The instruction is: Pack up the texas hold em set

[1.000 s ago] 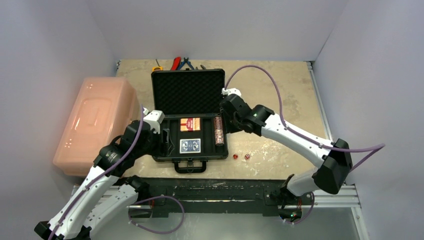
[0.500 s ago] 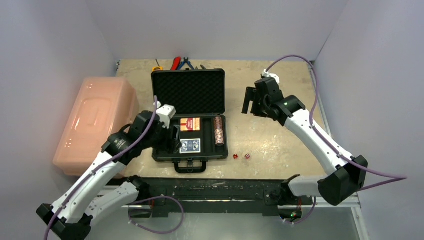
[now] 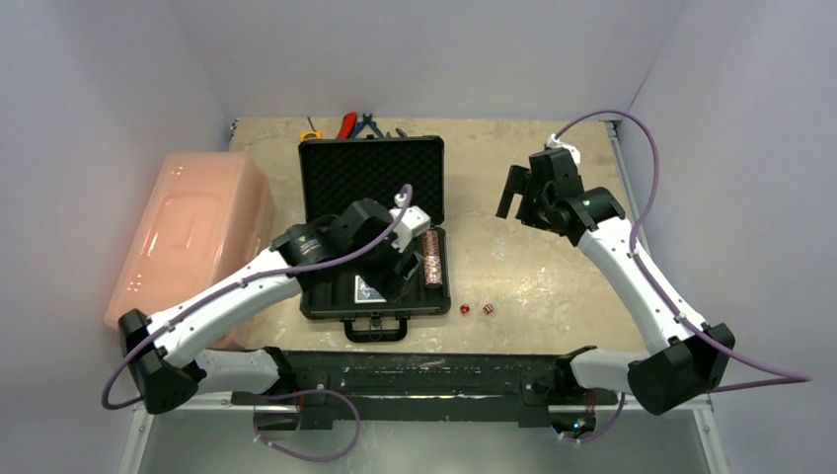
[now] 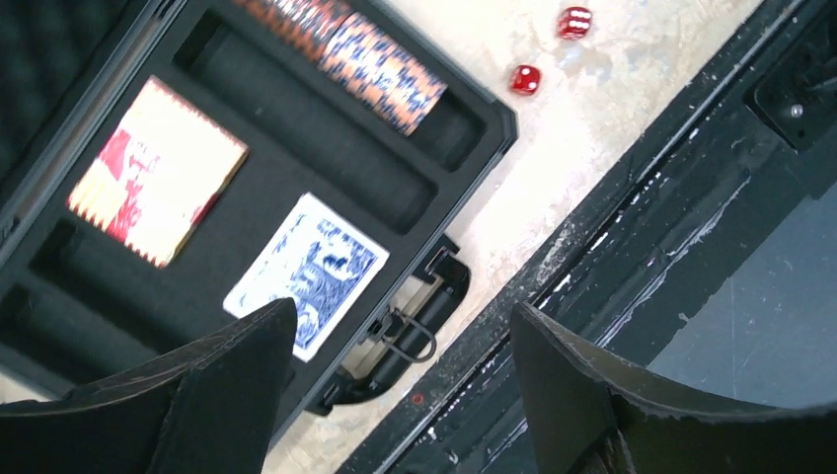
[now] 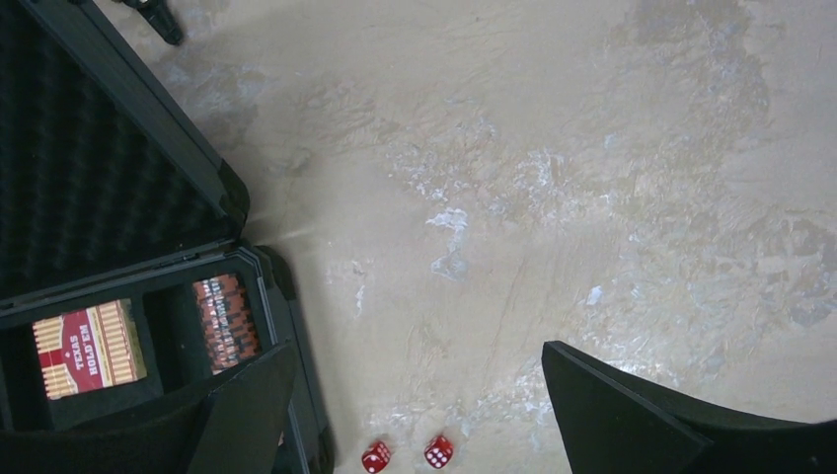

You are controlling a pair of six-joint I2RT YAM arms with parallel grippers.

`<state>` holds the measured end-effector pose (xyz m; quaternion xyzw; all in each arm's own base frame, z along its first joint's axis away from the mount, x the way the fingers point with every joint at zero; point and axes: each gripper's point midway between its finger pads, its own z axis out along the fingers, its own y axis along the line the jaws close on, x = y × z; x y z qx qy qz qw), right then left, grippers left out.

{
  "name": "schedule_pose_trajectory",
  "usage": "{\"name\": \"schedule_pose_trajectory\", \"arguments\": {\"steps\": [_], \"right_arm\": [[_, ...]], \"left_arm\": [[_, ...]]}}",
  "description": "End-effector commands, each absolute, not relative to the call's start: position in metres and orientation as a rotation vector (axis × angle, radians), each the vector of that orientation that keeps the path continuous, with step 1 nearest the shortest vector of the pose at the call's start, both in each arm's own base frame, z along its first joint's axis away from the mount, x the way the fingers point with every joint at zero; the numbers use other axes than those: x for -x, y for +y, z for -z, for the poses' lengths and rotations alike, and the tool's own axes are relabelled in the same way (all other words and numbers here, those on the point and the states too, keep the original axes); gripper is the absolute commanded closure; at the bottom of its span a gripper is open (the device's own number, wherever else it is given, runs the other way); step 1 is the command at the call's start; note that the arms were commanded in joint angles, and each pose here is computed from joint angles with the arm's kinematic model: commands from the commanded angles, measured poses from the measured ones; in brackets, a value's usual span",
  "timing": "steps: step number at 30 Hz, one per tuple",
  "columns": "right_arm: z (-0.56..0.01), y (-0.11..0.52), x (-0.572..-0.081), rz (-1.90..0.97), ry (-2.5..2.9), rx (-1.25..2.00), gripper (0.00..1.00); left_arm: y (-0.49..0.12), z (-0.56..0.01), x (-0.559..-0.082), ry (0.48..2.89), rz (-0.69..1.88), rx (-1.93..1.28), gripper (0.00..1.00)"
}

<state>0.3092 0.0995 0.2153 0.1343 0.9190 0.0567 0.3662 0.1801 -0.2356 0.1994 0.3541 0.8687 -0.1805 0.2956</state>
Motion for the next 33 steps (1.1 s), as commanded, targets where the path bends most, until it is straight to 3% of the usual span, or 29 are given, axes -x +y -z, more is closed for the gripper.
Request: {"name": "schedule_pose_trajectory", "arguments": {"steps": [1,8,15,22,33], "right_arm": [[-0.240,0.089,-0.314,-0.124,2.297,-0.401,0.01],[-0.267,0.059,-0.319,-0.020,2.192,-0.536,0.01],[-0.343,0.029,-0.326,0.037,1.950,-0.676,0.01],[-0.398,0.034,-0.330,-0.064,1.825,-0.609,0.01],[-0.428,0.045,-0.330,-0.119,1.811,-0.492,0.01]], "left_arm": [[-0.272,-0.220,-0.187,2.170,0.474,-1.106,0.21],[-0.310,-0.205,-0.185,2.136,0.450,-1.272,0.21],[-0.340,-0.184,-0.186,2.113,0.457,-1.363,0.21],[-0.377,-0.167,-0.183,2.086,0.458,-1.497,0.24],[-0.406,-0.110,-0.192,2.199,0.325,-1.650,0.29]]}}
